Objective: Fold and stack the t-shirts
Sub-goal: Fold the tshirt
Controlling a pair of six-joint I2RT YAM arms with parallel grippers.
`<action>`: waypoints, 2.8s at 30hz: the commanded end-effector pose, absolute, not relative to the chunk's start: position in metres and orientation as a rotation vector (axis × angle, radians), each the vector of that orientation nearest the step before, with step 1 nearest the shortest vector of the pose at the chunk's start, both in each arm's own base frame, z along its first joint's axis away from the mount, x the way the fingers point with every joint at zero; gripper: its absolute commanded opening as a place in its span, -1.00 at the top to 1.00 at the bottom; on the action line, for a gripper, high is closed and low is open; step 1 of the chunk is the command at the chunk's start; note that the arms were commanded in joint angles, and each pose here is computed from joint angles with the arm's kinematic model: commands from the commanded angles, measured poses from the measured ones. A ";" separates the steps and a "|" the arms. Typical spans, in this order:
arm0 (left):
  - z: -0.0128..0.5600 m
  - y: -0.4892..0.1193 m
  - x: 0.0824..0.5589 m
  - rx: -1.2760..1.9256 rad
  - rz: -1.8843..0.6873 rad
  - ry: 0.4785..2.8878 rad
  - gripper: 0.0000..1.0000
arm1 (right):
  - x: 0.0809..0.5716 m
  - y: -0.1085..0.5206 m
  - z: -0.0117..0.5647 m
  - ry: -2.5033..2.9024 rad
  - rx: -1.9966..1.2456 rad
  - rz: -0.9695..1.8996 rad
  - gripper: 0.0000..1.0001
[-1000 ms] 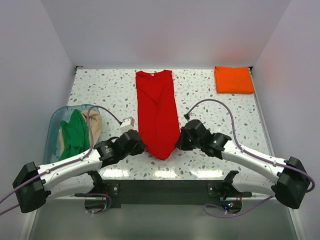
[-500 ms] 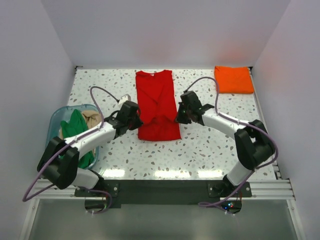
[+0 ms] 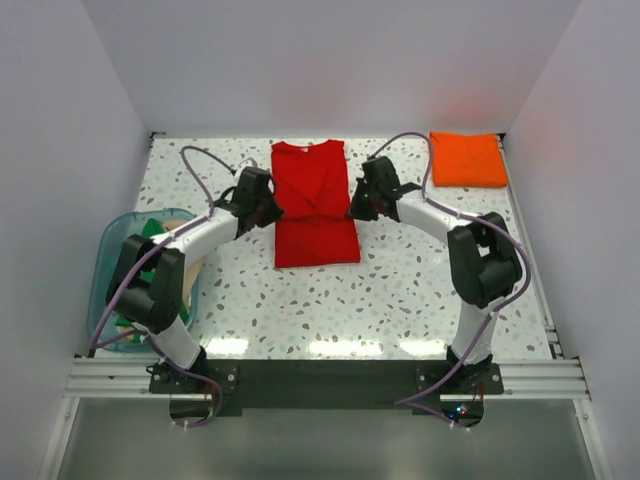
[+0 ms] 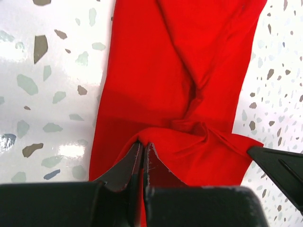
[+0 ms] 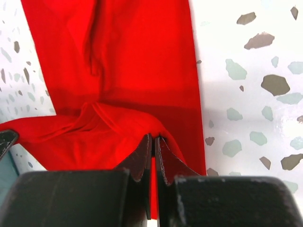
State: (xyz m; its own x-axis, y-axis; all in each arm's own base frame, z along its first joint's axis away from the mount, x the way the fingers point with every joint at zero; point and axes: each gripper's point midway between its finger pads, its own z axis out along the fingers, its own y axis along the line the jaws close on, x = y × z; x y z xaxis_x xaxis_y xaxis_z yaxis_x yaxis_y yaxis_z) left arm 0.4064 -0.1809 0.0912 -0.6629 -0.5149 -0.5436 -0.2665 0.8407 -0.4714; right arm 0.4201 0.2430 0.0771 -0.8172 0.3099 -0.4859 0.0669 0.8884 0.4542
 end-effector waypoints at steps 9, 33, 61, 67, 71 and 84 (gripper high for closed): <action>0.110 -0.171 0.451 -0.580 -0.529 2.246 1.00 | 0.463 0.238 0.111 2.376 0.287 0.655 1.00; 0.101 -0.158 0.489 -0.529 -0.593 2.216 -0.02 | 0.510 0.232 0.100 2.367 0.298 0.752 0.64; 0.032 -0.243 0.386 -0.443 -0.762 2.343 1.00 | 0.488 0.333 0.067 2.429 -0.059 0.687 0.68; 0.007 -0.233 0.362 -0.477 -0.710 2.396 1.00 | 0.507 0.338 0.048 2.427 -0.050 0.680 0.66; -0.009 -0.226 0.347 -0.488 -0.673 2.436 1.00 | 0.517 0.349 0.049 2.379 -0.070 0.768 0.57; -0.018 -0.212 0.319 -0.489 -0.656 2.462 1.00 | 0.519 0.329 0.123 2.193 -0.107 0.718 0.08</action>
State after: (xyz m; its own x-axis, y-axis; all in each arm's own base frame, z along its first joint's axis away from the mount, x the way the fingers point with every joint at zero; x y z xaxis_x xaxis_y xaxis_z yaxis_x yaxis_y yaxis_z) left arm 0.3548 -0.2287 0.0163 -0.7252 -0.5149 -0.4571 -0.1357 0.7578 -0.6383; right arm 0.4971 0.3441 0.0483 -0.8048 0.1136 -0.5826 -0.2458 0.8297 0.5013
